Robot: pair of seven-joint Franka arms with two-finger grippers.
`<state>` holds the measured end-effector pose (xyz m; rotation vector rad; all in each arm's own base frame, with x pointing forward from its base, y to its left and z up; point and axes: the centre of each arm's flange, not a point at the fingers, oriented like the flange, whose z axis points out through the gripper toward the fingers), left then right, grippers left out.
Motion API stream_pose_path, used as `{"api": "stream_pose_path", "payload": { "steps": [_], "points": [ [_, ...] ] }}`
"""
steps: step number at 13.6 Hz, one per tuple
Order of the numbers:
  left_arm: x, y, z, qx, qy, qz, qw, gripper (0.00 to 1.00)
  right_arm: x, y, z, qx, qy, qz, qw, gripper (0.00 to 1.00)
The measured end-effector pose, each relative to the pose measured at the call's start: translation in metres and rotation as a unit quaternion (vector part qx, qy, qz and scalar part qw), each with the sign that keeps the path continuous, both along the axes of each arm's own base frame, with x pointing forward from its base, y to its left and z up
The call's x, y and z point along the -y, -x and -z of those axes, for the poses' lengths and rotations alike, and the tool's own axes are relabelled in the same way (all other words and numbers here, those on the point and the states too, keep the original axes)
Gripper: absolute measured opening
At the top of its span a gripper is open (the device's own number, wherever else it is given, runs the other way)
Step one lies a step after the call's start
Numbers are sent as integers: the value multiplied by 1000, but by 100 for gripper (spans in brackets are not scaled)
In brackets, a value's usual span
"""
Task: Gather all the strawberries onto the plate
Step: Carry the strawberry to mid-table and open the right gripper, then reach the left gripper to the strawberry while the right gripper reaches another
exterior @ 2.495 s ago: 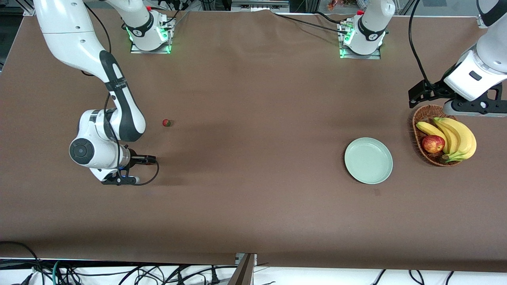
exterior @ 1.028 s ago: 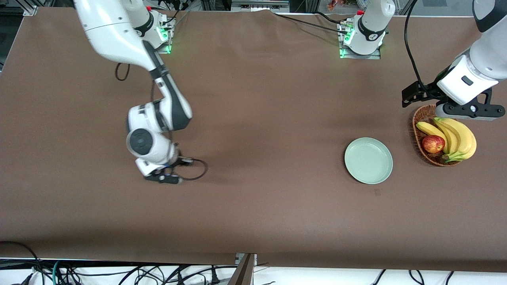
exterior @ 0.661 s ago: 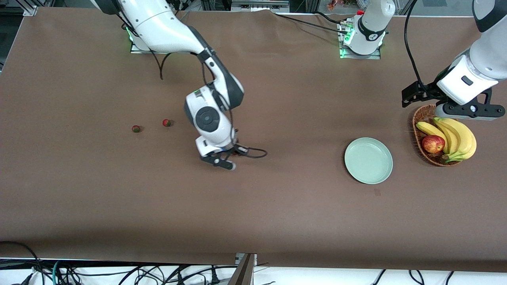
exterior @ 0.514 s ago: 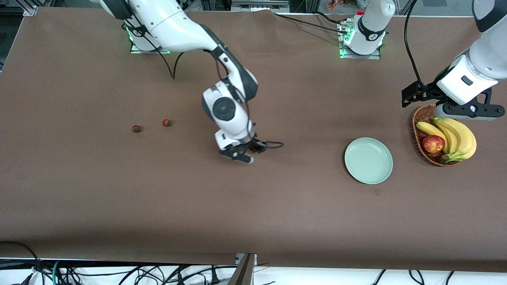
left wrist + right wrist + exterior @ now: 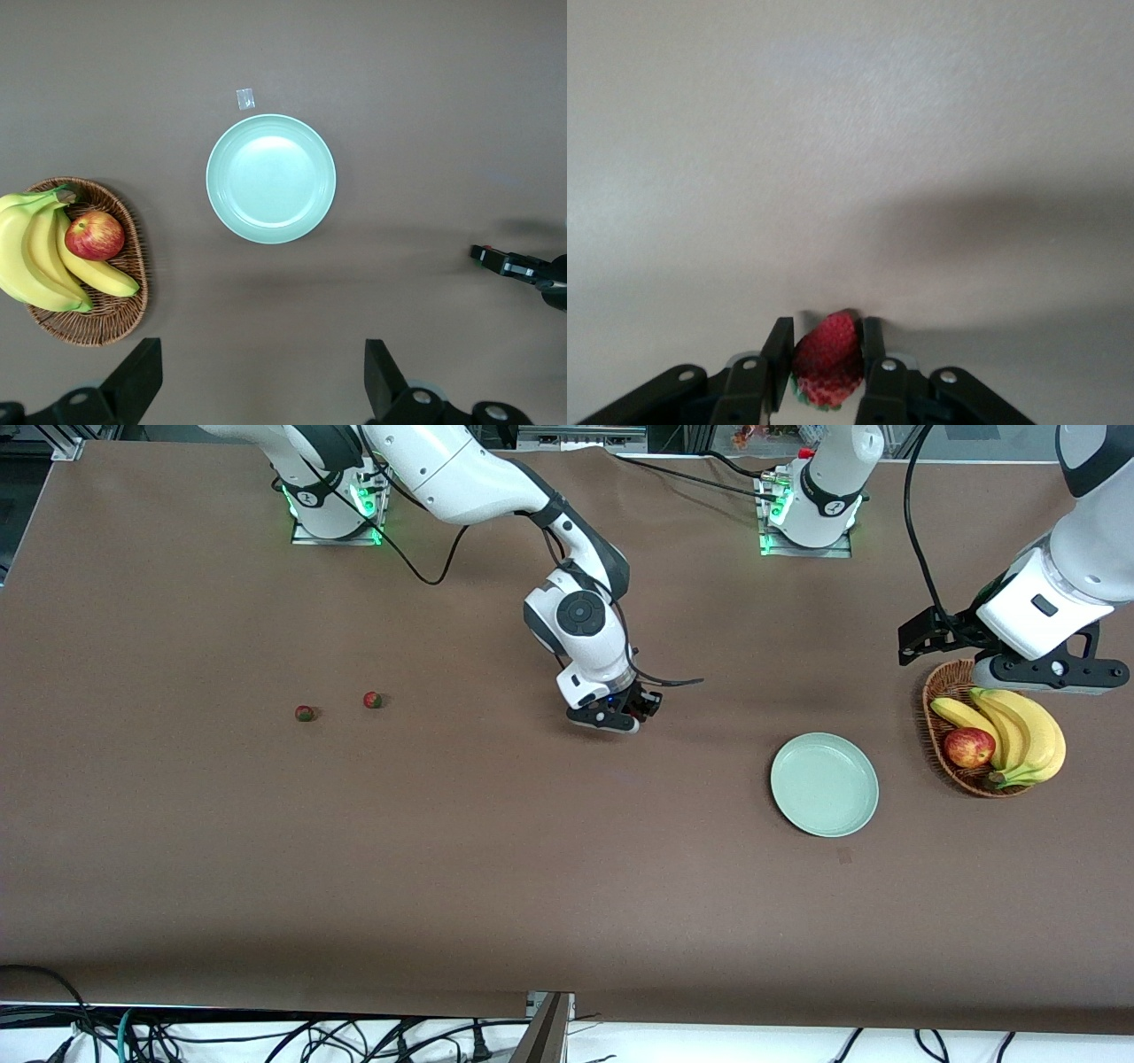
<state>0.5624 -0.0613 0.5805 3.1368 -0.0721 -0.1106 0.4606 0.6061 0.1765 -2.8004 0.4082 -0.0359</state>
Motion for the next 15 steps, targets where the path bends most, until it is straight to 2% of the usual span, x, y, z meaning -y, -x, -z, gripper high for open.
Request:
{"api": "stream_pose_path", "payload": {
  "steps": [2,4,6,8,11,13,15],
  "points": [
    [0,0,0,0,0,0,1000,100,5,-13,-8,13,7,-1,1000,57],
    [0,0,0,0,0,0,1000,100,22,-43,-28,28,37,-11,999,80],
    [2,0,0,-1,11,-1,1000,100,52,-77,-55,31,66,-39,997,100],
    [8,-3,10,-13,32,0,999,100,99,-115,-79,18,89,-69,994,100],
    [30,-26,86,-78,36,16,996,100,175,-165,-102,3,107,-106,989,100],
    [62,-44,144,-114,37,40,992,100,230,-190,-103,-28,121,-117,985,100],
    [111,-51,186,-126,47,70,988,100,288,-209,-95,-67,131,-122,982,100]
  ]
}}
